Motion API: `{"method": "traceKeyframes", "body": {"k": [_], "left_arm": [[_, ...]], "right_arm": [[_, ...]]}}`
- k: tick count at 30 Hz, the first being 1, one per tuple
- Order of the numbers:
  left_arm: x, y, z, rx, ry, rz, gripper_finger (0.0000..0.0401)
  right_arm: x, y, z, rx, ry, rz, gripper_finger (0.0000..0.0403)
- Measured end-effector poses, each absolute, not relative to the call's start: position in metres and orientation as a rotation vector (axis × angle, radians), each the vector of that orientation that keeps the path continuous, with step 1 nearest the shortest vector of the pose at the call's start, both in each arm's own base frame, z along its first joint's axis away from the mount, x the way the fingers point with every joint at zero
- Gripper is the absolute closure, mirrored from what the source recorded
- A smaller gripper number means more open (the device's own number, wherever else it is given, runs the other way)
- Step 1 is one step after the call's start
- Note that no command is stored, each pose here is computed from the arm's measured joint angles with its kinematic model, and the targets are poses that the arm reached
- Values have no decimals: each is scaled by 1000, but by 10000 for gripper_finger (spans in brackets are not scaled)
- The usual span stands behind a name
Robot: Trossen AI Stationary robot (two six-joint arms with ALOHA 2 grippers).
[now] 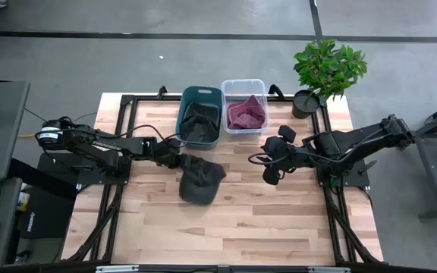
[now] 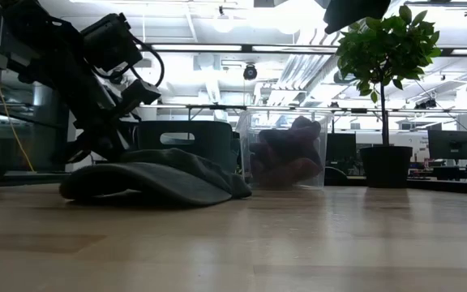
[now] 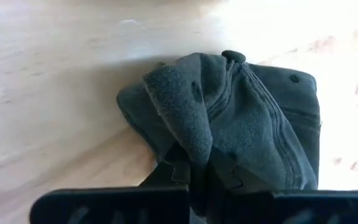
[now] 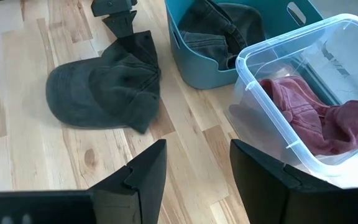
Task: Pick & Place hat
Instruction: Put the black cap into the blue bin
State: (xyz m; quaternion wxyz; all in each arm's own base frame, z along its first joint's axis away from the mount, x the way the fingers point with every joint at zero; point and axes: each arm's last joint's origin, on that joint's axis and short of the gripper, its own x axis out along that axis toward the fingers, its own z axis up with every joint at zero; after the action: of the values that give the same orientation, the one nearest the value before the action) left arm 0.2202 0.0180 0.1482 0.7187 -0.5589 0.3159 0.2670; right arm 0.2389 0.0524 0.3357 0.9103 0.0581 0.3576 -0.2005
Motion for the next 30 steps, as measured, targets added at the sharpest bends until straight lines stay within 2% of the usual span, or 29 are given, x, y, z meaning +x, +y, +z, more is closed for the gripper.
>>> {"method": "traceKeyframes", "body": {"k": [6,17,24,30], "left_arm": [[225,18,158,-1255,688,552,400],[243,4,221,-1135,660,375,401],[252,-17,269,-936,644,333,401],[256,-33,313,-647,507,344,401]], "right_arm": [[239,53,336,126,743,-401,231],[240,54,336,150,746,-376,231],[245,56,340,190,695,-323,231],[251,60,347,203,627,-219,231]]}}
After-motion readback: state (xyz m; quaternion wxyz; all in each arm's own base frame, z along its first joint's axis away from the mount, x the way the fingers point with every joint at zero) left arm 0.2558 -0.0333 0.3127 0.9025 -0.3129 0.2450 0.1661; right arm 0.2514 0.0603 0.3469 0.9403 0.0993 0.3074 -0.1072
